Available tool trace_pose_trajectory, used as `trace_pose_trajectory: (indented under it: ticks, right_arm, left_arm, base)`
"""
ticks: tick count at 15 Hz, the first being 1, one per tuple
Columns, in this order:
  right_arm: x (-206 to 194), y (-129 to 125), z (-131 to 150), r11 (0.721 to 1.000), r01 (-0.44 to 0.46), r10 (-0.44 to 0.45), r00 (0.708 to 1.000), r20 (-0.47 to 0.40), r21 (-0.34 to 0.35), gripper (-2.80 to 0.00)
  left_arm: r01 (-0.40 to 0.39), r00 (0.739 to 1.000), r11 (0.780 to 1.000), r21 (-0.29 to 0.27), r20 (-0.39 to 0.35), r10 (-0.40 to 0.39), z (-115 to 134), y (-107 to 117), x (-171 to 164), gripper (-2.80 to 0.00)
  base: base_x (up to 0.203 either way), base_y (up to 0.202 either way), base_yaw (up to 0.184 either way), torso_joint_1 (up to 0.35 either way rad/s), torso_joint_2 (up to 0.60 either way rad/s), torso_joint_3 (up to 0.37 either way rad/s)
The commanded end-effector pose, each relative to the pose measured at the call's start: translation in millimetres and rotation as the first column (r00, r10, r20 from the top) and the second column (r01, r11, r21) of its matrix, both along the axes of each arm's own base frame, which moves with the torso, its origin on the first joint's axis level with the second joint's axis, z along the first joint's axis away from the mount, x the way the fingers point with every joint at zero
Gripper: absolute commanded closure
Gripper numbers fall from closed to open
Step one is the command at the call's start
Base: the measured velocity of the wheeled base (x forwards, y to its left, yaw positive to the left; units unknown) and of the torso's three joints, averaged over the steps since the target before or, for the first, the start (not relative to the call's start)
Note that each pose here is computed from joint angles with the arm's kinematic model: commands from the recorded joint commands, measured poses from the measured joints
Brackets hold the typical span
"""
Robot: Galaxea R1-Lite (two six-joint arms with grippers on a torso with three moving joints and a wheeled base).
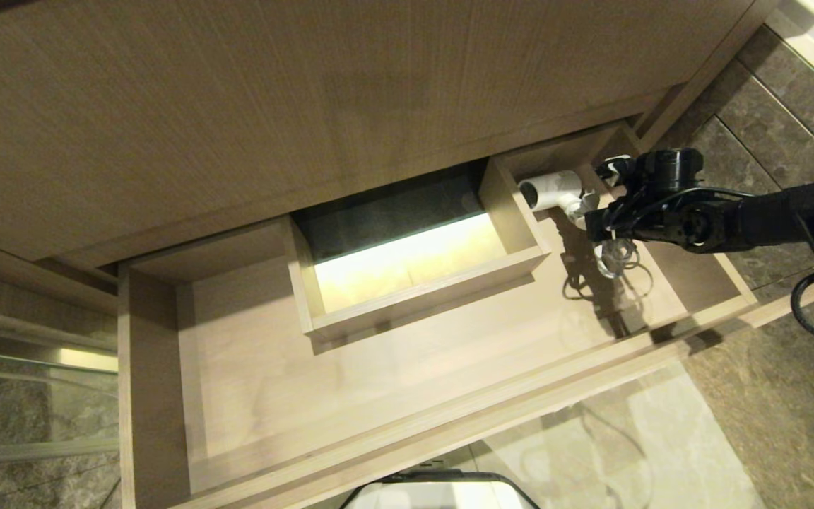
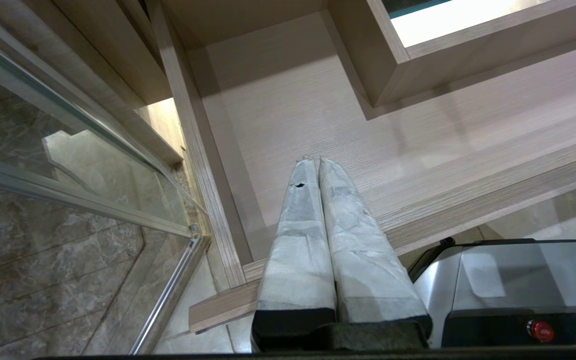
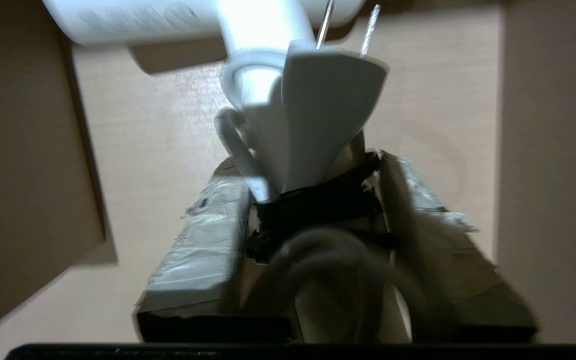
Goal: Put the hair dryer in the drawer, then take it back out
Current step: Put it into the drawer, then take the hairdryer out
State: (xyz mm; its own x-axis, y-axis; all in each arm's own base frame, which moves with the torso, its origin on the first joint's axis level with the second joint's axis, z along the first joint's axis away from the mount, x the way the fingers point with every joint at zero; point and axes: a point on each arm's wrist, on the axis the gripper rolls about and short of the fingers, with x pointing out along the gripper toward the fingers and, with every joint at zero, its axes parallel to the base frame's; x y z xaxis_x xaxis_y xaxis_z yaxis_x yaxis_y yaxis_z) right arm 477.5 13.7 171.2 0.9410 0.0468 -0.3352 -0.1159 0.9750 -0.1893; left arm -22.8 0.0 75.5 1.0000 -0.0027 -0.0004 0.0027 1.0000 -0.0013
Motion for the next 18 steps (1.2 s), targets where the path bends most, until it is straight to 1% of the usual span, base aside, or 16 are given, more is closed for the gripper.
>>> trace_pose_trajectory:
  ticks: [1, 4, 6, 8, 9, 10, 12, 13, 14, 15, 16, 17, 18]
  right_arm:
    - [-31, -9, 29, 1.0, 0.021, -0.021, 0.999, 0.024, -0.003, -2.8]
    - [-55, -13, 27, 0.997, 0.079, -0.079, 0.997, -0.004, -0.015, -2.8]
    - [-70, -14, 46, 0.996, 0.094, -0.093, 0.995, 0.038, -0.006, -2.8]
    - [-100, -14, 76, 0.994, 0.102, -0.105, 0.99, 0.094, 0.036, -2.8]
    - [-122, -14, 88, 0.993, 0.102, -0.107, 0.989, 0.105, 0.052, 0.0]
    - [-147, -14, 95, 0.993, 0.097, -0.103, 0.99, 0.101, 0.059, 0.0]
    - [-201, -13, 101, 0.995, 0.088, -0.09, 0.994, 0.055, 0.044, 0.0]
    - [-229, -14, 92, 0.996, 0.086, -0.086, 0.996, -0.006, 0.031, 0.0]
    - [-256, -14, 69, 0.996, 0.086, -0.083, 0.99, -0.111, 0.016, 0.0]
    - [-285, -14, 48, 0.997, 0.083, -0.08, 0.975, -0.207, 0.004, 0.0]
    - [-305, -14, 28, 0.997, 0.082, -0.08, 0.955, -0.285, -0.005, 0.0]
    - [-321, -14, 9, 0.997, 0.082, -0.081, 0.929, -0.36, -0.014, 0.0]
    - [-333, -15, -11, 0.996, 0.083, -0.085, 0.896, -0.436, -0.023, 0.0]
  left_arm:
    - [0.0, 1.0, 1.0, 0.0, -0.001, 0.0, 0, 0, 0, 0.0]
    - [-0.001, 1.0, 1.0, 0.0, 0.0, 0.001, 0, 0, 0, 0.0]
    - [-0.001, 1.0, 1.0, 0.0, 0.0, 0.001, 0, 0, 0, 0.0]
    - [0.0, 1.0, 1.0, 0.0, 0.0, 0.0, 0, 0, 0, 0.0]
    - [-0.001, 1.0, 1.0, 0.0, 0.0, 0.001, 0, 0, 0, 0.0]
    - [0.0, 1.0, 1.0, 0.001, 0.0, 0.0, 0, 0, 0, 0.0]
    - [-0.001, 1.0, 1.0, 0.0, -0.001, 0.001, 0, 0, 0, 0.0]
    - [0.0, 1.0, 1.0, 0.0, -0.001, 0.0, 0, 0, 0, 0.0]
    - [0.0, 1.0, 1.0, 0.0, -0.001, 0.0, 0, 0, 0, 0.0]
    - [0.0, 1.0, 1.0, 0.0, -0.001, 0.0, 0, 0, 0, 0.0]
    - [0.0, 1.0, 1.0, 0.0, 0.0, 0.0, 0, 0, 0, 0.0]
    - [-0.001, 1.0, 1.0, 0.0, 0.001, 0.001, 0, 0, 0, 0.0]
    - [-0.001, 1.0, 1.0, 0.0, -0.001, 0.001, 0, 0, 0, 0.0]
  base:
    - [0.0, 0.0, 0.0, 0.0, 0.0, 0.0]
    - [0.0, 0.0, 0.0, 0.0, 0.0, 0.0]
    - [0.0, 0.0, 0.0, 0.0, 0.0, 0.0]
    - [0.0, 0.0, 0.0, 0.0, 0.0, 0.0]
    - [0.0, 0.0, 0.0, 0.0, 0.0, 0.0]
    - [0.0, 0.0, 0.0, 0.0, 0.0, 0.0]
    - [0.0, 0.0, 0.0, 0.0, 0.0, 0.0]
    - [0.0, 0.0, 0.0, 0.0, 0.0, 0.0]
    - [0.0, 0.0, 0.0, 0.0, 0.0, 0.0]
    - [0.0, 0.0, 0.0, 0.0, 0.0, 0.0]
    - [0.0, 0.0, 0.0, 0.0, 0.0, 0.0]
    - [0.0, 0.0, 0.0, 0.0, 0.0, 0.0]
    - [0.0, 0.0, 0.0, 0.0, 0.0, 0.0]
